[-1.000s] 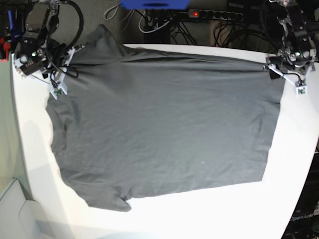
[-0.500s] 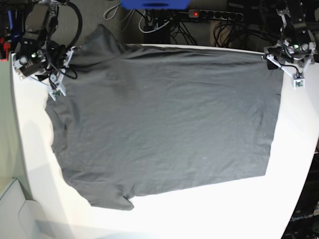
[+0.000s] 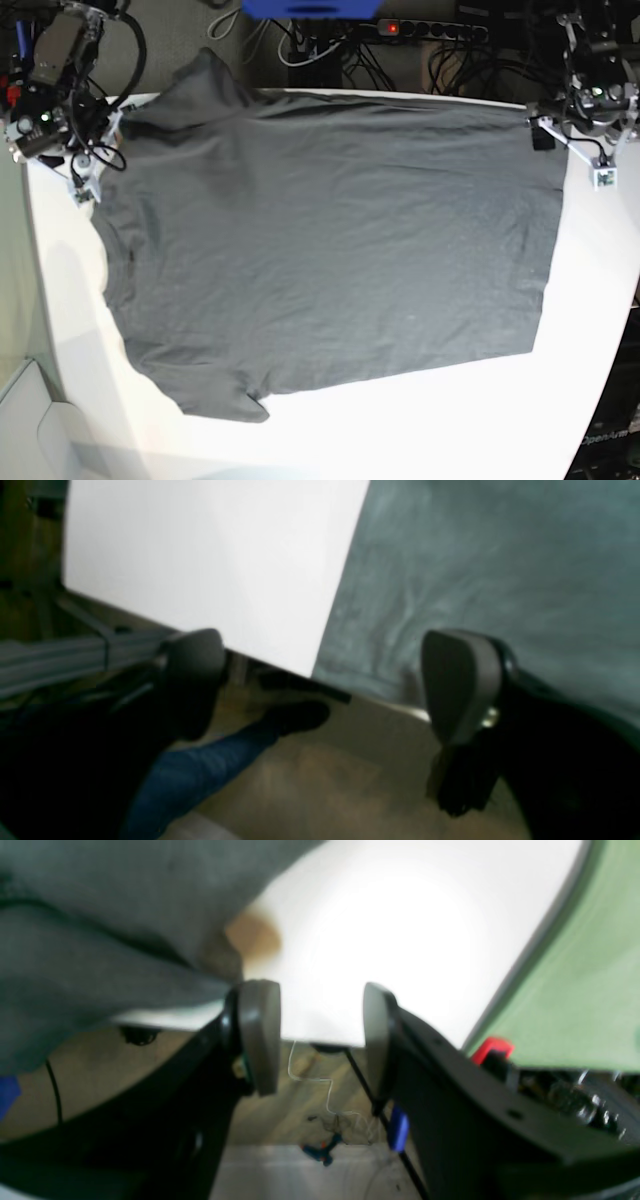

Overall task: Layout the t-shirt on the table in an organized manner, then fold the t-shirt properly
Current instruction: 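Release the left gripper and move it onto the shirt's middle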

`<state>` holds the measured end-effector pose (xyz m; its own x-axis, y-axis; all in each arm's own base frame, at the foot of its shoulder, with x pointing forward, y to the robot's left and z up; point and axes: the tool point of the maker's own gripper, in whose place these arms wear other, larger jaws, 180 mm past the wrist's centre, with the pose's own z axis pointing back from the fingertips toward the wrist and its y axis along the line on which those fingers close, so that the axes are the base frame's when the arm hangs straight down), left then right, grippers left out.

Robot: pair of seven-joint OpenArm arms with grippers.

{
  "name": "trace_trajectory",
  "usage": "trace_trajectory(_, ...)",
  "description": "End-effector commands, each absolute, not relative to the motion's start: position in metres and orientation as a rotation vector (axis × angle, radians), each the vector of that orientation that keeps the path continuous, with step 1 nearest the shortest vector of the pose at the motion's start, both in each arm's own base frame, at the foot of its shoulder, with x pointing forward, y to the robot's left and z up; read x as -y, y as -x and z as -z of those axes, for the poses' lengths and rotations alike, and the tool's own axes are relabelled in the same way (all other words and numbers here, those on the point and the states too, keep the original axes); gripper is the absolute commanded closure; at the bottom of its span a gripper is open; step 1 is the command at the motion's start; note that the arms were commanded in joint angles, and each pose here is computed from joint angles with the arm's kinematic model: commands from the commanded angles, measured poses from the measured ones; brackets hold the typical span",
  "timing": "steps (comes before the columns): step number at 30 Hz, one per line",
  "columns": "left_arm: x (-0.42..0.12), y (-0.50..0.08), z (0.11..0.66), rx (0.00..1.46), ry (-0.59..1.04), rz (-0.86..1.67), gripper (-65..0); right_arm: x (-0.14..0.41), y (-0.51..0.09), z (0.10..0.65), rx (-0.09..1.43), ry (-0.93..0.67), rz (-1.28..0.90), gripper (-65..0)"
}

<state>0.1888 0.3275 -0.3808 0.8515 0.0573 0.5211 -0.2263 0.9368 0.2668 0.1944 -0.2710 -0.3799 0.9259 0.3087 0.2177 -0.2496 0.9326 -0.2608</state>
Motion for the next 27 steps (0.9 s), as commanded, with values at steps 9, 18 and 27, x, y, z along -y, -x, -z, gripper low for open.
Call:
trace_trajectory(9,-0.343,-0.273,0.296,0.855,-0.368,-0.222,-65.0,0.227,-0.284,0.325,0.516,0.233,-0.406,-27.3)
trace_trajectory(18,-0.377,-0.413,0.254,1.097,-0.232,-0.405,-65.0,0.183,-0.304,0.342,0.501,0.120,-0.456,-27.3)
trace_trajectory(27,-0.344,-0.469,0.342,1.081,-0.179,-0.272,-65.0,0.189,-0.293,0.360,0.435,0.113,-0.464,-27.3)
